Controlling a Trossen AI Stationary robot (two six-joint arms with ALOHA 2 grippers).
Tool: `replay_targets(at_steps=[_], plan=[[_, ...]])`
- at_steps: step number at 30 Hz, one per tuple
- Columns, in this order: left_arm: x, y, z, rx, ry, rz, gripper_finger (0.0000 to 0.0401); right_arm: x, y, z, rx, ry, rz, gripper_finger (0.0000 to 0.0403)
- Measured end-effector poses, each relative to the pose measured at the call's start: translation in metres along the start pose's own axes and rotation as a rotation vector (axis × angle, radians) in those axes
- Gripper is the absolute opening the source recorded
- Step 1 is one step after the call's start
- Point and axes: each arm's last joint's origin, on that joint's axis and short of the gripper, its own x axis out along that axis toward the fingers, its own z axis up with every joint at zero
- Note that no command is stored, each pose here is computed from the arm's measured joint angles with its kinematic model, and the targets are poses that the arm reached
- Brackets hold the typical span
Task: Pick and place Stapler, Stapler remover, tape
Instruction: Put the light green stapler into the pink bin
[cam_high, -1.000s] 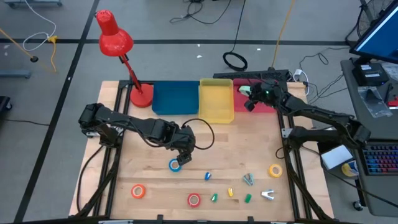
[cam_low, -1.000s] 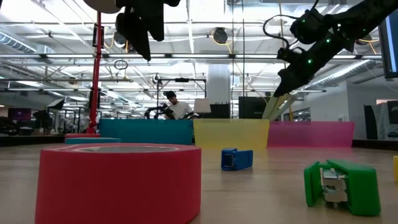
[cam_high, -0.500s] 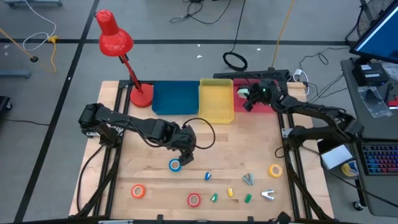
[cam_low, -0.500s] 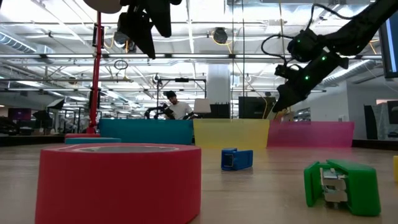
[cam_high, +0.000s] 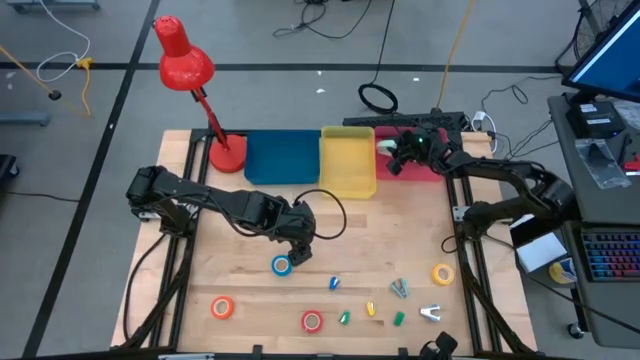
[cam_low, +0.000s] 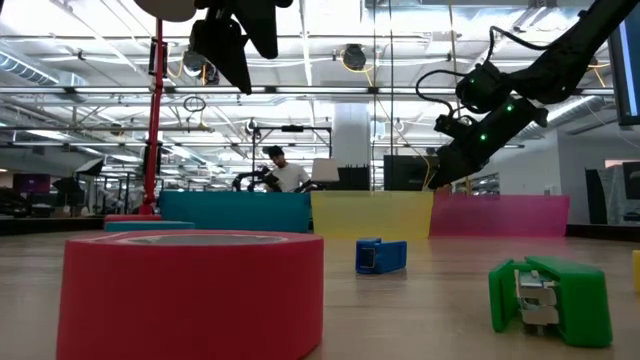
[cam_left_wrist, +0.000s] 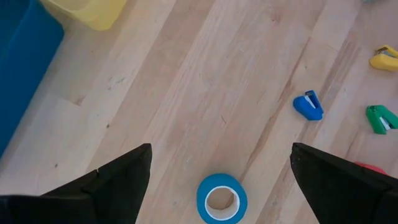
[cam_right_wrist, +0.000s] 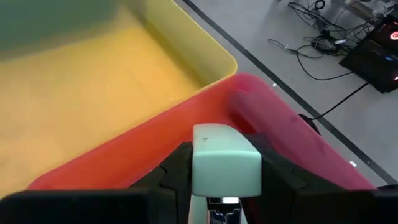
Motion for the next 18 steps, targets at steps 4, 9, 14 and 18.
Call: replay_targets(at_steps=[4,9,14,18], plan=[[0.0,0.0,0.0,0.0,0.0,0.0,0.0379,0.001,0.0,-0.002,-0.002,0.014,0.003,0.0115],[0.0,0.0,0.0,0.014,0.0,0.0,0.0379,0.0,0.001,-0.007,-0.022,0.072,-0.021,0.0115],[0.0,0.0,0.0,0.024,0.0,0.0,0.0379,0.0,0.003,-0.019,-0.035,0.184,-0.032,0.0127],[0.0,0.0,0.0,0.043,-0.002,-0.001,0.0379,-0.001,0.002,-0.02,-0.047,0.216,-0.059,0.0124]])
